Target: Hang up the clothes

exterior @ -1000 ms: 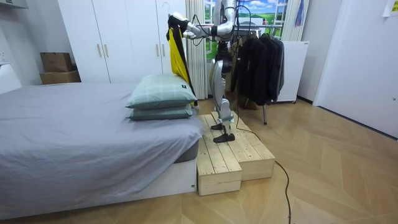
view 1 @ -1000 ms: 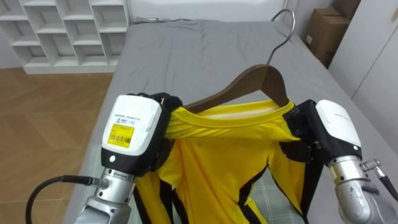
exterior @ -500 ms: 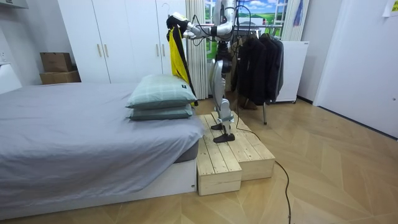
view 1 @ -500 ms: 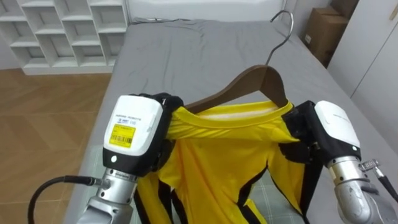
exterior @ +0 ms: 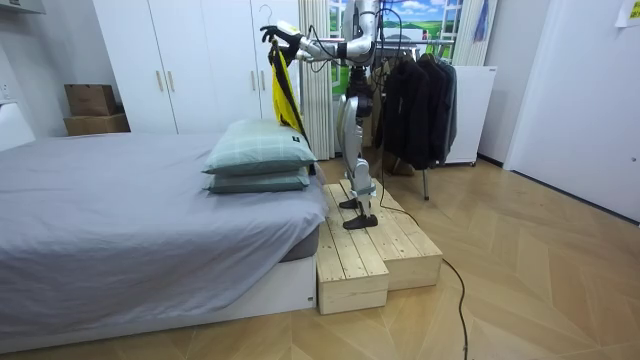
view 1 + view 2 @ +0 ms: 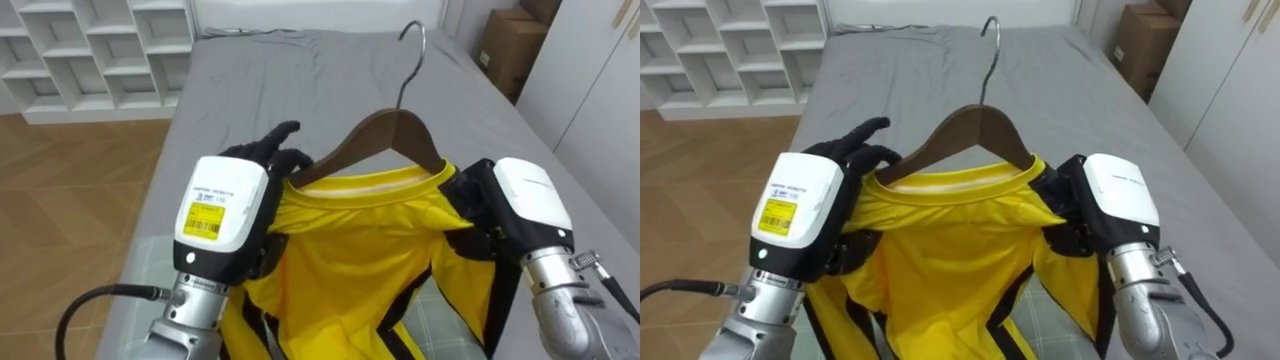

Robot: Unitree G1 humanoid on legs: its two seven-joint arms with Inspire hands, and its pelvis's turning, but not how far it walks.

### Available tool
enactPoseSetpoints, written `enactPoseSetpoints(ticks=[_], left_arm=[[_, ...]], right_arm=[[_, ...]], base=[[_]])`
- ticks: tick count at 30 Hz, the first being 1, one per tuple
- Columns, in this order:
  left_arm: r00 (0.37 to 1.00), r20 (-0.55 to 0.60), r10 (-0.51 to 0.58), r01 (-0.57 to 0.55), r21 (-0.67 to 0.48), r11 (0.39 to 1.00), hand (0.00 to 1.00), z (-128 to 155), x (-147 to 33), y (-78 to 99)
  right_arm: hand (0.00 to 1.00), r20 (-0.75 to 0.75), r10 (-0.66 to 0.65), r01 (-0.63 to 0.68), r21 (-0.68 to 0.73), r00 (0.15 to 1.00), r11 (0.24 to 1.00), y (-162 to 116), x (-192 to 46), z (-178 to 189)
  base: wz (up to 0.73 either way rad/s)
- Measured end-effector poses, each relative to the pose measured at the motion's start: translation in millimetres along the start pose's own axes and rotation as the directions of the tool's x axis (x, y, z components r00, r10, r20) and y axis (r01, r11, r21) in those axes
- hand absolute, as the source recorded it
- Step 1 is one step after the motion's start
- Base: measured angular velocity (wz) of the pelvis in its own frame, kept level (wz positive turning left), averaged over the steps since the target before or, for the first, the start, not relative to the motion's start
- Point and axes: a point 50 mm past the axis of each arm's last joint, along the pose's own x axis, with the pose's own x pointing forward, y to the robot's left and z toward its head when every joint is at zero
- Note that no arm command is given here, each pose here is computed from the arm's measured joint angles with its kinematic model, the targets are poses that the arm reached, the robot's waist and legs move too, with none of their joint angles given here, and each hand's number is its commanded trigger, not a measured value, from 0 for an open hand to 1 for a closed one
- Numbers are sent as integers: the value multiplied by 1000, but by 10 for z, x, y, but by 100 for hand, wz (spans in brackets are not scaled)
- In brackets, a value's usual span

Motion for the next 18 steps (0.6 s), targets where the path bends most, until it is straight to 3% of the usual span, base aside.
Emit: enactPoseSetpoints(ticks=[8,18], left_arm=[[998,-66,11,-22,-169,985,0,19,5,-19],[995,-96,17,-36,-203,978,0,-15,6,-3]], right_arm=[[100,-33,27,-28,-25,999,999,77,-70,-44],[100,-44,-35,34,-8,998,999,32,-69,-64]], base=[[-5],[-4]])
